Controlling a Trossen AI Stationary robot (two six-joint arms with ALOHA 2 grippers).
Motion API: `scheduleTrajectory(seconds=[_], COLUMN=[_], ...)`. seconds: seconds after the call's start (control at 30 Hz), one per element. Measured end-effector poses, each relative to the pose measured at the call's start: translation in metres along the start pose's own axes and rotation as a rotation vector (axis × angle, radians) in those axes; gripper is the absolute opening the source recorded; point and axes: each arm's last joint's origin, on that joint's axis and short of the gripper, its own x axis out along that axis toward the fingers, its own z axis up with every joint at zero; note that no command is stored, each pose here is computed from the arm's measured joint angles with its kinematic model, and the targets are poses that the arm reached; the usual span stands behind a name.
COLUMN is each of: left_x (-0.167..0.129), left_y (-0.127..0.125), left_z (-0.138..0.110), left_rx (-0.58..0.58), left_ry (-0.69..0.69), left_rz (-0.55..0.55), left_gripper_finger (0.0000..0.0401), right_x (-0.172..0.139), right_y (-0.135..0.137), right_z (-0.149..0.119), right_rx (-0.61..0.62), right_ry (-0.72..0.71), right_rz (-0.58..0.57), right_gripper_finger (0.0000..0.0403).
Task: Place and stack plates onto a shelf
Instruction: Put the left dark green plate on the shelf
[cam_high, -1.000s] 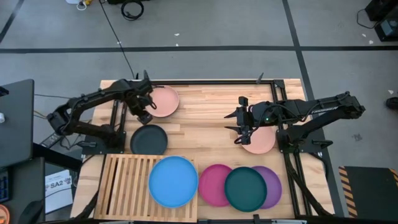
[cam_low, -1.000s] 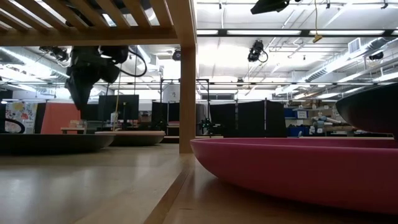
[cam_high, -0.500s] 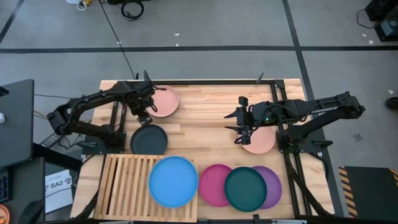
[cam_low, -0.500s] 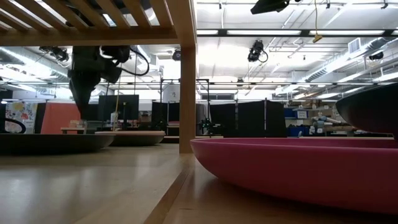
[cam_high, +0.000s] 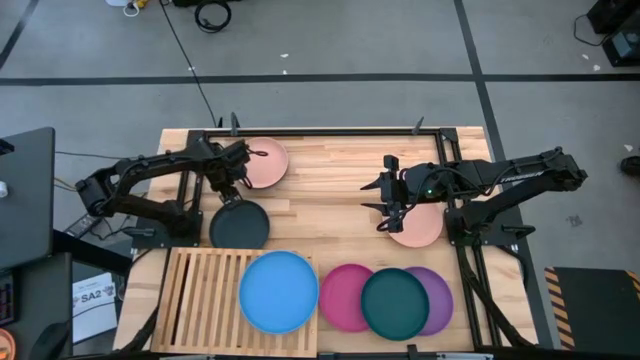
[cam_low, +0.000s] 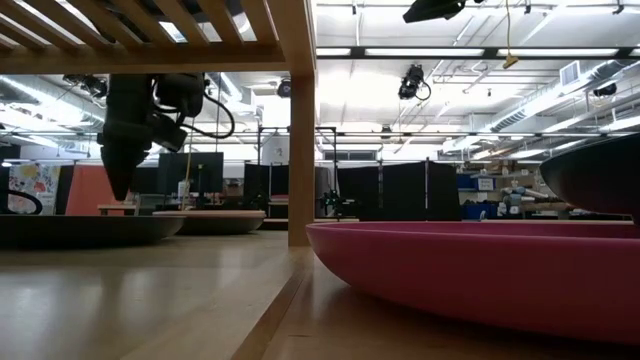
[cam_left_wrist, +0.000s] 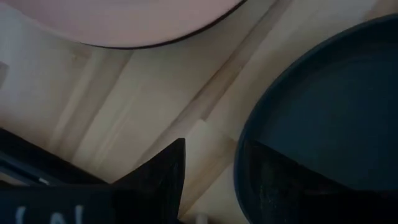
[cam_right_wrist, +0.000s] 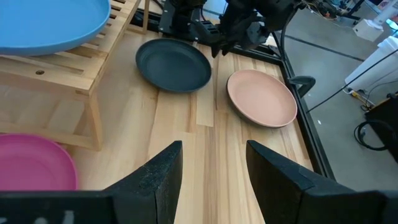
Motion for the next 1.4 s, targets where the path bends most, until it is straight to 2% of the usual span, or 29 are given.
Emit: scheduleTrajectory(seconds=[0.17, 0.37, 0.5, 0.7, 1.03, 1.4], left_x=[0.002, 0.018, 0.027, 0.037, 0.036, 0.03], left_y=[0.0, -0.001, 0.0, 0.0, 0.0, -0.004], left_z=[0.001, 0.009, 0.011, 0.014, 0.014, 0.018], left_rx=[0.001, 0.029, 0.021, 0.024, 0.023, 0.015], left_ry=[0.009, 0.079, 0.129, 0.182, 0.181, 0.163], left_rz=[-0.001, -0.026, 0.019, 0.017, 0.001, -0.144], left_gripper_finger=[0.0171, 0.0171, 0.0171, 0.0171, 0.0171, 0.0171], right_x=[0.0, 0.0, 0.0, 0.0, 0.0, 0.0], right_y=[0.0, 0.0, 0.0, 0.0, 0.0, 0.0], right_z=[0.0, 0.0, 0.0, 0.0, 0.0, 0.0], right_rx=[0.0, 0.0, -0.002, -0.002, -0.002, -0.002], right_ry=[0.0, 0.0, 0.0, 0.0, 0.0, 0.0], right_rz=[0.0, 0.0, 0.0, 0.0, -0.001, -0.001], right_gripper_finger=[0.0183, 0.0183, 0.0183, 0.0183, 0.0183, 0.0183])
